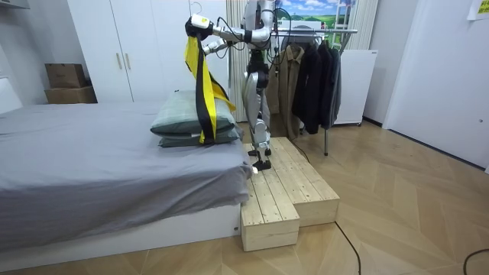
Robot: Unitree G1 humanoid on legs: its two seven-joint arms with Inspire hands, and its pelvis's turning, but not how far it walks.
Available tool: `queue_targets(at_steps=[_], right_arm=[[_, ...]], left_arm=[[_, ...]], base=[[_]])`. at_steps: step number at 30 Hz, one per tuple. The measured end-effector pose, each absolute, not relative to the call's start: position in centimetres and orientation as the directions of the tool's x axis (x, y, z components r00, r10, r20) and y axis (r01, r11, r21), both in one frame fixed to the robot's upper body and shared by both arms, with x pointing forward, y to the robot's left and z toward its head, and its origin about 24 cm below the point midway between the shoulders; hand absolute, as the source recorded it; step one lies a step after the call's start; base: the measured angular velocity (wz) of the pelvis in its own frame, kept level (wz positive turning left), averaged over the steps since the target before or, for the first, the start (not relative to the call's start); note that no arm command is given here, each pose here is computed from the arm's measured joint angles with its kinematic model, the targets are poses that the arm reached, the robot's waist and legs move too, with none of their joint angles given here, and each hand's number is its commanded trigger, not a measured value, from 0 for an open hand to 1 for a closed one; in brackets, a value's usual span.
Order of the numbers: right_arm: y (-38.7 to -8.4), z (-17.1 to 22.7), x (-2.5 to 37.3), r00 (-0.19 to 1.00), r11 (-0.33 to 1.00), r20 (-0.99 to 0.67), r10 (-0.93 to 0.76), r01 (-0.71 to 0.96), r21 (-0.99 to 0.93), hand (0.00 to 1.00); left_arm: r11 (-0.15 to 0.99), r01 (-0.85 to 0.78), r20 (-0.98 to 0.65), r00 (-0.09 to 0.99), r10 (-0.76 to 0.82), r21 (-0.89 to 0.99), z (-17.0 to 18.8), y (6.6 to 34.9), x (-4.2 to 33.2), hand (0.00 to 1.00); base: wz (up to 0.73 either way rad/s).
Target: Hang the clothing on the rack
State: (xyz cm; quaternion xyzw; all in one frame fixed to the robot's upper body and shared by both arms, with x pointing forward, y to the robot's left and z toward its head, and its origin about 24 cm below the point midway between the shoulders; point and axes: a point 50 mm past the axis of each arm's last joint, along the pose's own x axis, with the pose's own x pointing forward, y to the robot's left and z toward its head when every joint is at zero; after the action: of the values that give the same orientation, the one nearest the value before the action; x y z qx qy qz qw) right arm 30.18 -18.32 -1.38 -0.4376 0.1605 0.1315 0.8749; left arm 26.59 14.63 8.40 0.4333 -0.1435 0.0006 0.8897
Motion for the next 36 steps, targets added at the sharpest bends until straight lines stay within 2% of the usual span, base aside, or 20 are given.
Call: queue_targets(at_steps=[4,12,15,18,20,21,22,26,36], right_arm=[[-17.8,-0.5,30.2,0.928,0.585,-0.356,0.115,-0.352,-0.730,0.55],[-17.3,0.3,30.4,0.932,0.594,-0.331,0.145,-0.349,-0.724,0.65],[-17.3,0.3,30.3,0.930,0.602,-0.336,0.148,-0.355,-0.715,0.64],[-17.1,0.3,30.3,0.927,0.616,-0.340,0.157,-0.361,-0.700,0.57],[-16.9,0.2,30.3,0.925,0.638,-0.341,0.166,-0.365,-0.679,0.40],[-16.8,0.2,30.3,0.925,0.647,-0.341,0.169,-0.365,-0.670,0.09],[-16.7,0.2,30.3,0.924,0.664,-0.340,0.174,-0.366,-0.652,0.00],[-16.6,0.1,30.2,0.923,0.723,-0.338,0.182,-0.359,-0.590,0.00],[-16.8,-0.4,29.9,0.920,0.729,-0.353,0.174,-0.361,-0.582,0.00]], left_arm=[[0.625,-0.127,0.256,0.959,-0.121,0.771,8.4,14.7,26.6,1.00],[0.624,-0.125,0.253,0.960,-0.120,0.771,8.3,14.7,26.5,1.00],[0.623,-0.127,0.252,0.961,-0.117,0.772,8.3,14.6,26.5,1.00],[0.621,-0.127,0.252,0.961,-0.116,0.774,8.3,14.6,26.5,1.00],[0.621,-0.128,0.249,0.962,-0.113,0.774,8.3,14.6,26.6,1.00],[0.621,-0.128,0.249,0.962,-0.113,0.773,8.3,14.6,26.6,1.00],[0.621,-0.128,0.249,0.962,-0.113,0.773,8.3,14.6,26.6,1.00],[0.621,-0.128,0.249,0.962,-0.112,0.773,8.3,14.7,26.6,1.00],[0.629,-0.125,0.248,0.963,-0.110,0.767,8.2,14.7,26.6,1.00]], base=[[-0.04],[-0.01],[0.00],[0.00],[0.00],[0.00],[0.00],[0.00],[0.00]])
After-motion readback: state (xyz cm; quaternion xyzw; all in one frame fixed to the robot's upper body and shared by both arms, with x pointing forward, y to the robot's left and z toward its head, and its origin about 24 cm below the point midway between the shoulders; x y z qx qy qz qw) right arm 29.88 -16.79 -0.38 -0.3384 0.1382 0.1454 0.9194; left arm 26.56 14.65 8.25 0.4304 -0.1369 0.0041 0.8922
